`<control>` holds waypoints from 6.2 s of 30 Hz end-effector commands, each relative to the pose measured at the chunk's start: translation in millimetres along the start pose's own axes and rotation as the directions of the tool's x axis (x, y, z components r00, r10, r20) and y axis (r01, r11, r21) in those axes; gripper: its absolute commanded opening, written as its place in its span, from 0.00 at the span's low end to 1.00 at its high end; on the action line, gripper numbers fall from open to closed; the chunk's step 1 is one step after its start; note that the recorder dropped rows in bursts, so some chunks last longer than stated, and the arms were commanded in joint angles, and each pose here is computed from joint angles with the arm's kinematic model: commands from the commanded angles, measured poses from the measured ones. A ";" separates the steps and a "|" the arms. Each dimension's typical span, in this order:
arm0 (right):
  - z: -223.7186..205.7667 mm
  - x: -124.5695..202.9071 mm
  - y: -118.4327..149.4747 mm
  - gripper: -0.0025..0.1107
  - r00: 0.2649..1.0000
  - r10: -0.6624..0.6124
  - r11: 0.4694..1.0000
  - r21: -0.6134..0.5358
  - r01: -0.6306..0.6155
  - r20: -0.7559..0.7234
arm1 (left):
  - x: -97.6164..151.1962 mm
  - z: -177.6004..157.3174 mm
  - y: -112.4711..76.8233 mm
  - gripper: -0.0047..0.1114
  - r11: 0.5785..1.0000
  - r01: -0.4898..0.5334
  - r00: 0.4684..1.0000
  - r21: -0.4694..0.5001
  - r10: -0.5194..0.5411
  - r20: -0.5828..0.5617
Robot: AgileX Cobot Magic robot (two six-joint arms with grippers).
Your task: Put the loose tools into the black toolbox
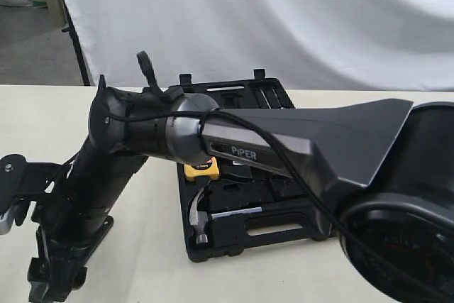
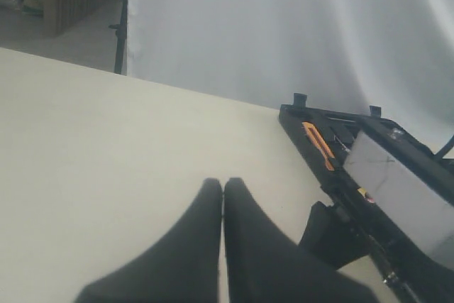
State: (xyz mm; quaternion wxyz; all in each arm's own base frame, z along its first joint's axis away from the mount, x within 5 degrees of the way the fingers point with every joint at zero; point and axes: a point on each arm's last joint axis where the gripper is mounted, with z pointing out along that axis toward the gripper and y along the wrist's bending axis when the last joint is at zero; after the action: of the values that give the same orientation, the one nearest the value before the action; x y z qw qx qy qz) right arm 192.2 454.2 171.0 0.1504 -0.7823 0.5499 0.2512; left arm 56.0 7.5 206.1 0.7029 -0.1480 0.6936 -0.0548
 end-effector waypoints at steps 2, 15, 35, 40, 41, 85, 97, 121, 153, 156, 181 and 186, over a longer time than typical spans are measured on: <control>3.6 -3.3 4.9 0.69 0.997 -0.049 0.997 -0.063 0.053 0.059 | -2.1 -0.4 0.9 0.05 1.000 0.001 1.000 -0.021 0.000 0.020; 63.6 9.8 15.5 0.69 0.982 -0.187 0.981 -0.061 0.186 -0.021 | -2.1 -0.4 0.9 0.05 1.000 0.001 1.000 -0.021 0.000 0.020; 70.9 13.9 11.5 0.02 0.985 0.167 0.986 -0.001 -0.168 -0.050 | -2.1 -0.4 0.9 0.05 1.000 0.001 1.000 -0.021 0.000 0.020; 70.5 13.9 9.3 0.02 0.927 0.374 0.928 0.021 -0.373 -0.037 | -2.1 -0.4 0.9 0.05 1.000 0.001 1.000 -0.021 0.000 0.020; 70.5 14.0 9.2 0.02 0.925 0.378 0.926 0.023 -0.378 -0.038 | -2.1 -0.4 0.9 0.05 1.000 0.001 1.000 -0.021 0.000 0.020; 70.3 18.6 9.3 0.51 0.970 0.146 0.979 0.172 -0.113 -0.196 | -2.1 -0.4 0.9 0.05 1.000 0.001 1.000 -0.021 0.000 0.020; 54.8 12.0 17.6 0.02 0.953 0.214 0.973 0.129 -0.190 -0.213 | -2.1 -0.4 0.9 0.05 1.000 0.001 1.000 -0.021 0.000 0.020; 10.1 -4.0 32.6 0.02 0.922 0.291 0.957 0.100 -0.274 -0.255 | -2.1 -0.4 0.9 0.05 1.000 0.001 1.000 -0.021 0.000 0.020; 73.3 5.9 27.2 0.49 0.911 0.371 0.912 0.256 -0.321 -0.181 | -2.1 -0.4 0.9 0.05 1.000 0.001 1.000 -0.021 0.000 0.020; 73.0 7.6 28.5 0.25 0.905 0.373 0.914 0.250 -0.321 -0.203 | -2.1 -0.4 0.9 0.05 1.000 0.001 1.000 -0.021 0.000 0.020; -65.3 67.2 28.3 0.02 0.790 0.599 0.767 0.376 -0.519 -0.131 | -2.1 -0.4 0.9 0.05 1.000 0.001 1.000 -0.021 0.000 0.020; -99.2 110.4 -7.9 0.02 0.717 0.696 0.653 0.446 -0.612 -0.036 | -2.1 -0.4 0.9 0.05 1.000 0.001 1.000 -0.021 0.000 0.020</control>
State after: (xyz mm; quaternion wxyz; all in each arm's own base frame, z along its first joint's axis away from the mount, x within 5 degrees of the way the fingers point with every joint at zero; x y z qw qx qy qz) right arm 233.4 331.8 186.0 0.1255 -0.5218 0.8388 0.0913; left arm 56.0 7.5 206.1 0.7029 -0.1480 0.6936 -0.0548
